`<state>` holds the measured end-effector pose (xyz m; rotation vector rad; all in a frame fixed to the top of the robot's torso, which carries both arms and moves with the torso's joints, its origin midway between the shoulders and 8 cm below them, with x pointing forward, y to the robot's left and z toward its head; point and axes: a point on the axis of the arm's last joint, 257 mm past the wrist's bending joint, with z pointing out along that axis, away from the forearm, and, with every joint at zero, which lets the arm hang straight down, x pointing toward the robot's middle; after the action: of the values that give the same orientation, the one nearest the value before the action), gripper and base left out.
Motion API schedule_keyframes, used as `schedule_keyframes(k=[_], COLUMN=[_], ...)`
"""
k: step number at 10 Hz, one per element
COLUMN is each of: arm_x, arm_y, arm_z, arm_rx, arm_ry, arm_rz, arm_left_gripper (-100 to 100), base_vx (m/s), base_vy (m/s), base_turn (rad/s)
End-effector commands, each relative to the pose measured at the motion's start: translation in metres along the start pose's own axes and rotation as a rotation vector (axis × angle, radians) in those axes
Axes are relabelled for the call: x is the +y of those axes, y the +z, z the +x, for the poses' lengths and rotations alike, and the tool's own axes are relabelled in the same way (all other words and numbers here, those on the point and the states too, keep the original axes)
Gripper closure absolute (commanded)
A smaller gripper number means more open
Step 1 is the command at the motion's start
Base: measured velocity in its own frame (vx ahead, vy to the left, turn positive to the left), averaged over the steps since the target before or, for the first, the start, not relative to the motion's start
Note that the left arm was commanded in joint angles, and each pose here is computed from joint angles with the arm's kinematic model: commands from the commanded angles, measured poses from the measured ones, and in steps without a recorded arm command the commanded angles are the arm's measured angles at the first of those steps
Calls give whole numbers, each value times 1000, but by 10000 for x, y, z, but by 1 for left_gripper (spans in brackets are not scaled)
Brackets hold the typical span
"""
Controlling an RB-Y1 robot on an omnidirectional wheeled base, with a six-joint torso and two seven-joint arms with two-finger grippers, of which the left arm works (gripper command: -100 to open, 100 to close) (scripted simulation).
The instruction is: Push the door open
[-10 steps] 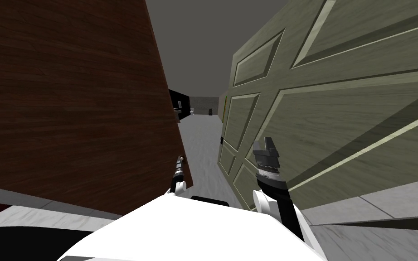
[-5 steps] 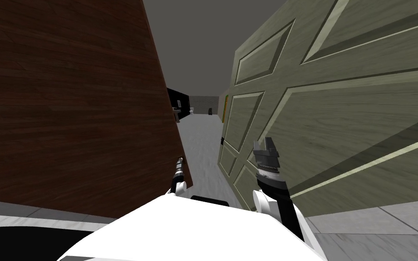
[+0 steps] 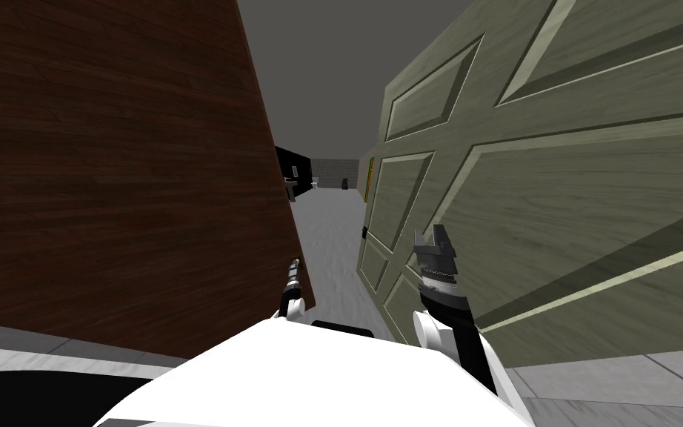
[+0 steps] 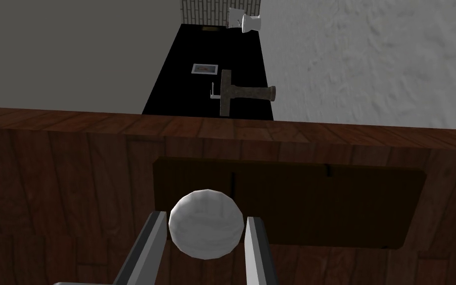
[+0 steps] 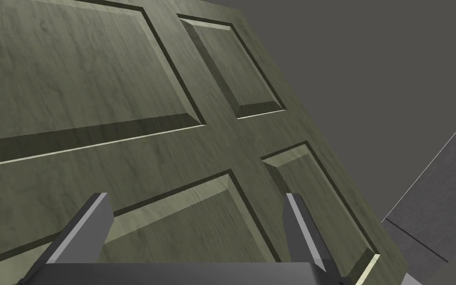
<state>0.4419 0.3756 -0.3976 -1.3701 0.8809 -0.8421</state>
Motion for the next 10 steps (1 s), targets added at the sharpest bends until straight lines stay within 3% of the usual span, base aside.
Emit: schedule_keyframes(k=[1,8,10], arm_x=[-81,-131,-145], arm_y=[69,149,171], arm_z=[-65,-104,-105], arm_rx=[-7,-3,-1], arm_ry=[9,31,36], arm_rz=[21,33,36], arm_left_gripper=[100,100,100], base_vx=[164,149,129], base_vy=[38,36,31], base_turn=[122,117,218])
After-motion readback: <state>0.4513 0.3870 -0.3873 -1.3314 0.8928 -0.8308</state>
